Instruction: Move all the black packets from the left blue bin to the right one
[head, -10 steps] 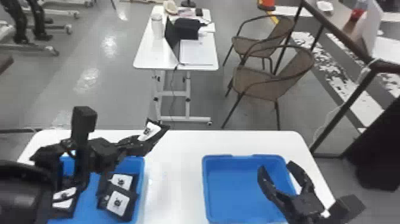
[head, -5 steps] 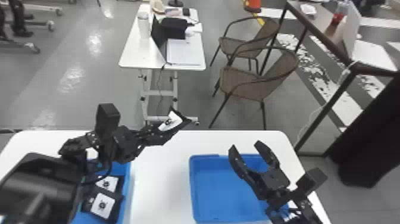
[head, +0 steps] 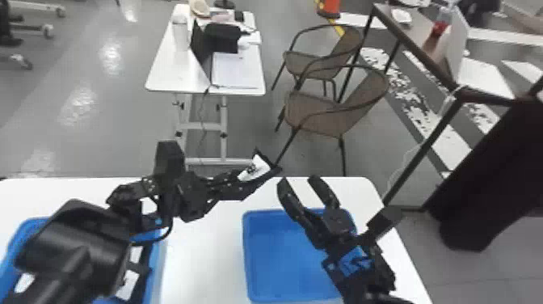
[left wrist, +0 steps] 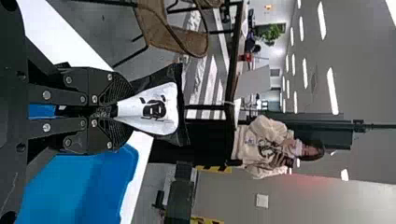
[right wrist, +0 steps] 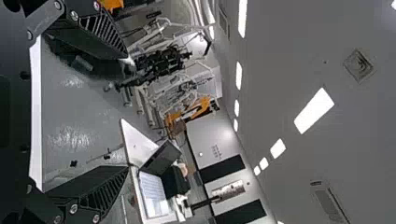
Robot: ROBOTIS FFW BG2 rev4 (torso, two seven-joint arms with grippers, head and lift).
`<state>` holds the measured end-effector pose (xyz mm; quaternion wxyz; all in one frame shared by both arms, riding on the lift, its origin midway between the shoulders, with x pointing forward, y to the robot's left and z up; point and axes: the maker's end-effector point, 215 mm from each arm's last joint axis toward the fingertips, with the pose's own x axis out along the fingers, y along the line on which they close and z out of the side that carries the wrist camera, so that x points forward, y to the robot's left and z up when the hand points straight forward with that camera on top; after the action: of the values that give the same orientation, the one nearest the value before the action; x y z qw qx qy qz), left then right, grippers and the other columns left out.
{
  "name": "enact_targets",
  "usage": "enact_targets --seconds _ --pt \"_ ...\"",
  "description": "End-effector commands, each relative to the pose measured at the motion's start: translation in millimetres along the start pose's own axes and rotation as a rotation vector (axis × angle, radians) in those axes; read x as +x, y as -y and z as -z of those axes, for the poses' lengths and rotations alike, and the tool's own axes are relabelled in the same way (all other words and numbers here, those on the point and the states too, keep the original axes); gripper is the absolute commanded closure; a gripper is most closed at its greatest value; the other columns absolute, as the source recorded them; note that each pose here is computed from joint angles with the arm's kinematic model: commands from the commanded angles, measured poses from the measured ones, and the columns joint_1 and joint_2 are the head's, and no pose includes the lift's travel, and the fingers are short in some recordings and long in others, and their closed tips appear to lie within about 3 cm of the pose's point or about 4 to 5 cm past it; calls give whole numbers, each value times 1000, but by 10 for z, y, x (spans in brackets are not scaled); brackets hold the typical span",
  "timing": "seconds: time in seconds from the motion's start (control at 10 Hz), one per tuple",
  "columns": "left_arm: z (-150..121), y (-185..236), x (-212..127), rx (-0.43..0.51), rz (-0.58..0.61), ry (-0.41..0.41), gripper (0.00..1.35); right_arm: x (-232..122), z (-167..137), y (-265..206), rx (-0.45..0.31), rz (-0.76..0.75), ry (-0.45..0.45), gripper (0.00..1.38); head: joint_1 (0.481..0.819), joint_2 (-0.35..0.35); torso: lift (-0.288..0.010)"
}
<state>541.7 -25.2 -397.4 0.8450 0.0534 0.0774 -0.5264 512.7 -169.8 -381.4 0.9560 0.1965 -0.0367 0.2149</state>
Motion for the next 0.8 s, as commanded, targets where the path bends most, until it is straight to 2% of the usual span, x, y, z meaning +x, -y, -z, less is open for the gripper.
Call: enact_targets --seconds 0.0,0.2,0.4,0.5,0.6,0.7 --pt "-4 116 171 8 46 -11 1079 178 26 -210 44 -50 1 168 695 -202 0" --pt "56 196 235 -2 65 -23 1079 243 80 -363 82 -80 -15 168 695 -197 0" --pt "22 214 259 -16 70 -12 1079 317 139 -357 87 -85 -33 170 695 -187 0" --pt "10 246 290 -15 77 -13 1079 367 141 -337 90 -87 -35 271 695 -185 0" --pt "16 271 305 -20 82 -14 1079 401 178 -330 94 -89 -45 725 695 -186 0" --pt "25 280 300 -28 86 -14 1079 405 207 -313 92 -85 -52 1016 695 -187 0"
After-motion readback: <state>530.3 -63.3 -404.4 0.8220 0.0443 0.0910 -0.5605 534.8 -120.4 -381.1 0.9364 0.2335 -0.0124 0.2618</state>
